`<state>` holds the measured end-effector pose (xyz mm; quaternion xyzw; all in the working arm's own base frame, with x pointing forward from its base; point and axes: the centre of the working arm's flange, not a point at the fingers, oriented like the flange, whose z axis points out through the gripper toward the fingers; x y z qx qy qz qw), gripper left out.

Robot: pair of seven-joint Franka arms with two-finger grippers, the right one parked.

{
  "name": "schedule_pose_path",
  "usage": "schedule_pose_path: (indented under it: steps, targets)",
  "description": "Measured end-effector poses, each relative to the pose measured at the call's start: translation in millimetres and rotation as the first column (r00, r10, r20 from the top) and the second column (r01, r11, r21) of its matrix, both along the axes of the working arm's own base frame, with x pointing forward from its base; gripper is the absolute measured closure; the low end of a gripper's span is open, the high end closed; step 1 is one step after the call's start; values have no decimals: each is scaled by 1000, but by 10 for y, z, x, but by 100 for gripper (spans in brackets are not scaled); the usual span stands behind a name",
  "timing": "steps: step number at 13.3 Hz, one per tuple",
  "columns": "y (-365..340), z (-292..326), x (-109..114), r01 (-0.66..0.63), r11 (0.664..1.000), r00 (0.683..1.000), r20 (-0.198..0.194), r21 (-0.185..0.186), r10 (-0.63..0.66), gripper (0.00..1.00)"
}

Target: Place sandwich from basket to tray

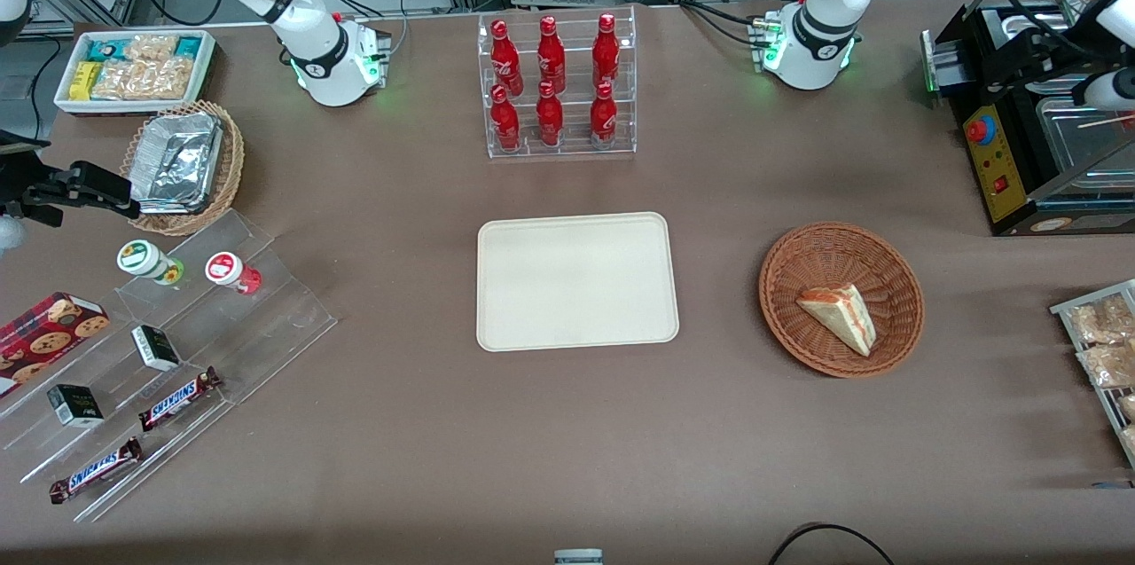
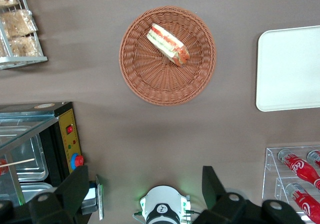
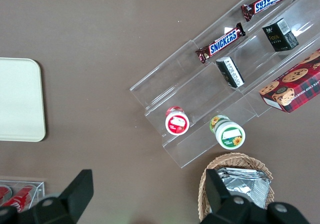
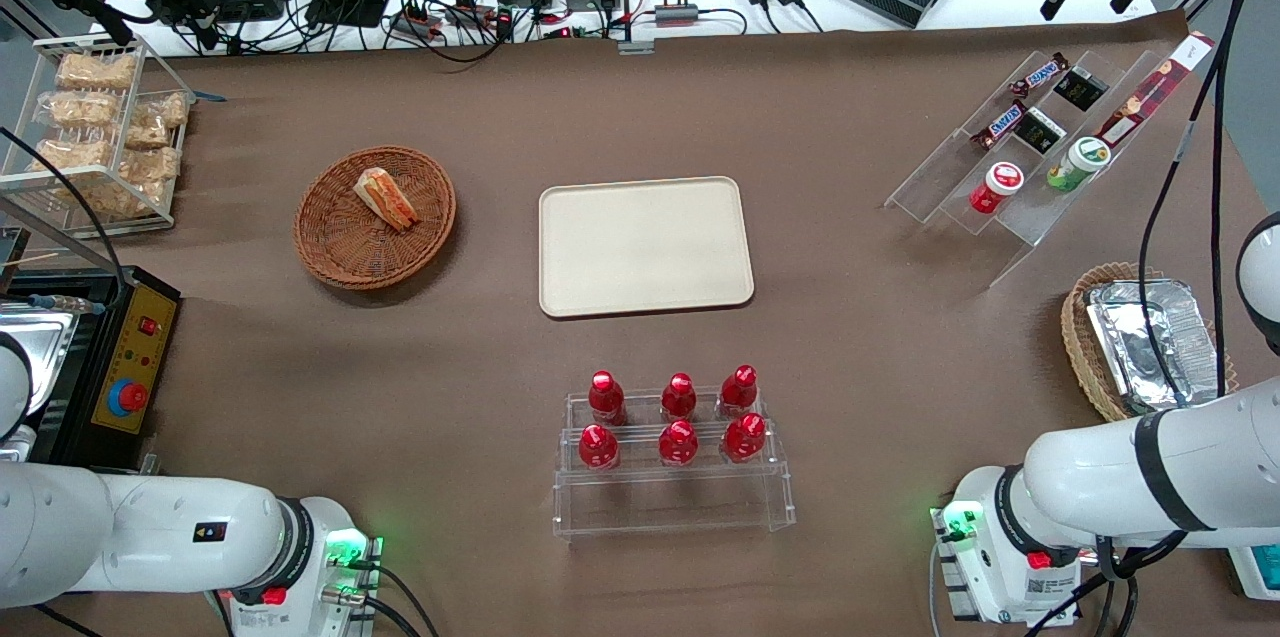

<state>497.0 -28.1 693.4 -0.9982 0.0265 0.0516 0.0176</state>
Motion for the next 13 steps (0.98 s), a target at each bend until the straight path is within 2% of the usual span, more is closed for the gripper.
schedule_pose_path:
  steps: [4,7,10,13]
  targets:
    - [-30,-80,84,6,1000,1000,15,-2,-6,0]
    - [-38,-304,268,6,1000,1000,6,-2,-6,0]
    - [-31,-760,524,5,1000,1000,15,-2,-5,0]
    - [4,-1335,664,-8,1000,1000,25,-2,8,0]
